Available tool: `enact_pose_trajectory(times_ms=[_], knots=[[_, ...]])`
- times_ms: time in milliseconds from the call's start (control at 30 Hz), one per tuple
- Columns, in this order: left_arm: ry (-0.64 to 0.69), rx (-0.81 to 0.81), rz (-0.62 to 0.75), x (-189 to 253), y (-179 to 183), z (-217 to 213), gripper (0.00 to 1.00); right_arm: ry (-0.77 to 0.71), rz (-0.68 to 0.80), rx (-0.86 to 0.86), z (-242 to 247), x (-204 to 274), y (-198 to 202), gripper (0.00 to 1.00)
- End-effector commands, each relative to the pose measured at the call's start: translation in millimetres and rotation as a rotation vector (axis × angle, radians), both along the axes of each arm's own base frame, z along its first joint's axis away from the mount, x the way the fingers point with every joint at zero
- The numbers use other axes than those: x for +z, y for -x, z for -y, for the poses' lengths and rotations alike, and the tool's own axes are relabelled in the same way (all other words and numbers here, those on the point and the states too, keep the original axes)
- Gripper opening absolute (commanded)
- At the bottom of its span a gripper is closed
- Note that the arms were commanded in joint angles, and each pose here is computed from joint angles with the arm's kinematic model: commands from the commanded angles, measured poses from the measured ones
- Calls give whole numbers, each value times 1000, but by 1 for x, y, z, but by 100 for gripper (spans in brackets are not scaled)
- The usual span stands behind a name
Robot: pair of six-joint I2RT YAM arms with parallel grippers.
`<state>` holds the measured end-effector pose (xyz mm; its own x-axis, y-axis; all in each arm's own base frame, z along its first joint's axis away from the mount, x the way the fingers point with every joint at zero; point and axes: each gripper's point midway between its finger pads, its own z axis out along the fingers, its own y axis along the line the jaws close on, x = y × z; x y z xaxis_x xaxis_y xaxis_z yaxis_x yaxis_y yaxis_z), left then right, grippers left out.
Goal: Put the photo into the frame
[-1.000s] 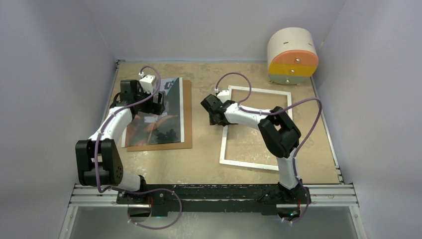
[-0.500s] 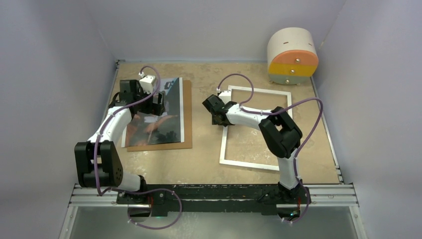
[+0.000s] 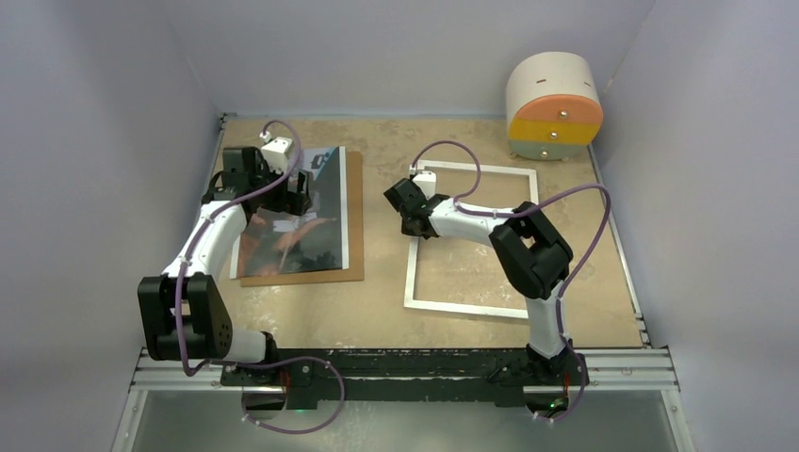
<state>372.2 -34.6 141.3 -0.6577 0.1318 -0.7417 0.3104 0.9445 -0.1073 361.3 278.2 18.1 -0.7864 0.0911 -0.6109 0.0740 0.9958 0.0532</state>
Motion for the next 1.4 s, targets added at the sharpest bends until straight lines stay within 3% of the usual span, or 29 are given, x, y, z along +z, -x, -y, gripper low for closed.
enact_pose_trajectory(times_ms=[0,233,767,1200,1367], knots=[[1,-14,73,32,-6,0,100,-50,-94,63,-18,-4,20,15],[18,-20,51,29,-1,3,100,-225,-22,99,-56,73,16,1],[59,-7,72,57,2,7,100,-839,88,247,-156,285,35,0],[130,-34,162,99,2,22,100,-1186,39,370,-182,368,60,0],[147,-35,204,116,2,28,100,-1298,-7,347,-172,368,55,0]])
